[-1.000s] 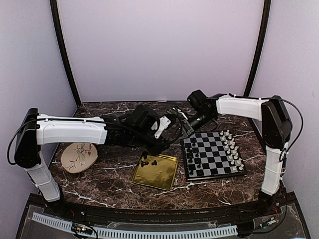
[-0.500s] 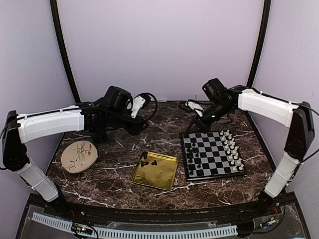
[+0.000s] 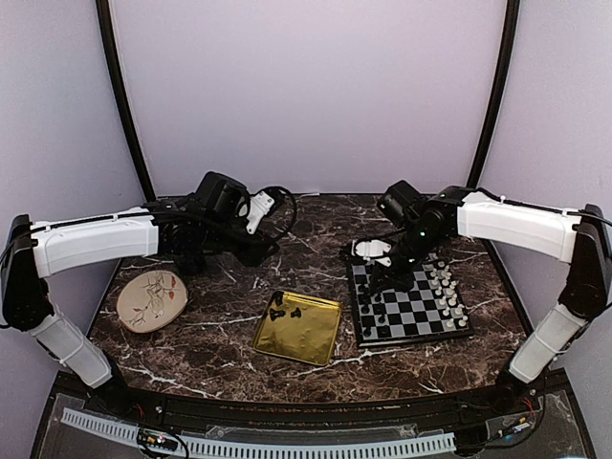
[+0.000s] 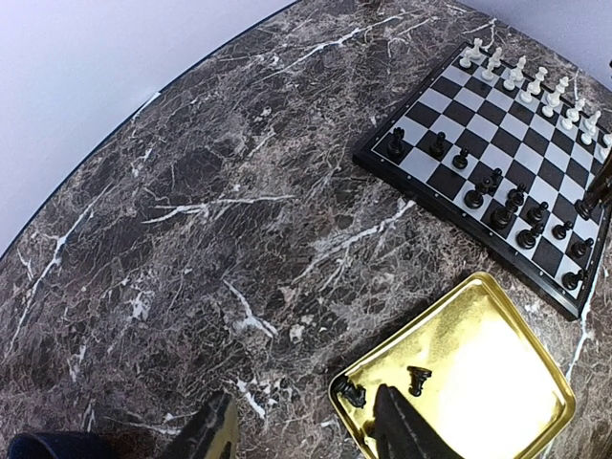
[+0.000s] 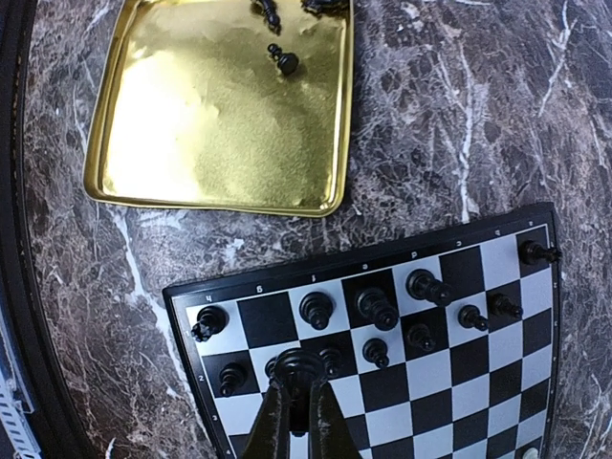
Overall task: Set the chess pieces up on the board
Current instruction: Place the knight at b8.
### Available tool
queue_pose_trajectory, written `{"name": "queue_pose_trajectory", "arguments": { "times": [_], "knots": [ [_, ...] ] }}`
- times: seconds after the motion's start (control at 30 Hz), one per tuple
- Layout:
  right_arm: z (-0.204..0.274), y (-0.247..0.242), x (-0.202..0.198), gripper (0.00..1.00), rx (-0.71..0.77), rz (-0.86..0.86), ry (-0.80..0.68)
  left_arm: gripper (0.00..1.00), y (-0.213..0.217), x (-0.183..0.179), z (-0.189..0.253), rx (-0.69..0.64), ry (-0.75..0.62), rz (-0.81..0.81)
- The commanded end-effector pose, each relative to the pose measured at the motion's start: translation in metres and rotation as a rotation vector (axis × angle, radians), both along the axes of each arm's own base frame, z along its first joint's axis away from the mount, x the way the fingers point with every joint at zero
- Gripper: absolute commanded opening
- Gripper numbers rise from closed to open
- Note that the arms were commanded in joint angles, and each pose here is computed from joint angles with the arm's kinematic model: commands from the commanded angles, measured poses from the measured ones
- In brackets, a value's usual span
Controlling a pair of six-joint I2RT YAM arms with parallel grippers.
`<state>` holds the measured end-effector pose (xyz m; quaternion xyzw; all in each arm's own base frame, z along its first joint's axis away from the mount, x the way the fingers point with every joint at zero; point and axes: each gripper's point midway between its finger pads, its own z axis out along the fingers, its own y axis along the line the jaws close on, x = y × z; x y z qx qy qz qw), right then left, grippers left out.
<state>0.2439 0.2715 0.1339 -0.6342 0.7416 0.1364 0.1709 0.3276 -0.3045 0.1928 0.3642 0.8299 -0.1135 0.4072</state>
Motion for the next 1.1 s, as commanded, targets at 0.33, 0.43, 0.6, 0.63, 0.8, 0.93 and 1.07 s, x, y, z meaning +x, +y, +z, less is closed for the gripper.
{"name": "queue_pose_trajectory", "arguments": {
  "times": [0.33, 0.43, 0.6, 0.63, 0.8, 0.93, 1.07],
  "knots": [
    [-0.036, 0.018, -0.021, 0.00, -0.120, 0.100, -0.018, 0.51, 0.010, 0.001, 0.001, 0.025, -0.033, 0.020],
    [-0.041, 0.019, -0.019, 0.00, -0.137, 0.095, -0.012, 0.51, 0.011, 0.000, 0.000, 0.033, -0.032, 0.023],
    [-0.050, 0.016, -0.019, 0.00, -0.162, 0.092, -0.005, 0.51, 0.011, -0.001, -0.001, 0.034, -0.030, 0.018],
    [-0.052, 0.015, -0.019, 0.00, -0.167, 0.092, -0.004, 0.51, 0.011, -0.001, -0.001, 0.034, -0.028, 0.016],
    [-0.059, 0.011, -0.021, 0.00, -0.183, 0.087, -0.001, 0.51, 0.012, 0.000, -0.005, 0.047, -0.025, 0.019],
    [-0.063, 0.010, -0.021, 0.00, -0.190, 0.086, 0.006, 0.51, 0.011, 0.000, -0.006, 0.050, -0.021, 0.018],
    [-0.069, 0.009, -0.023, 0.00, -0.204, 0.089, 0.022, 0.51, 0.011, 0.000, -0.009, 0.054, -0.013, 0.018]
  ]
}}
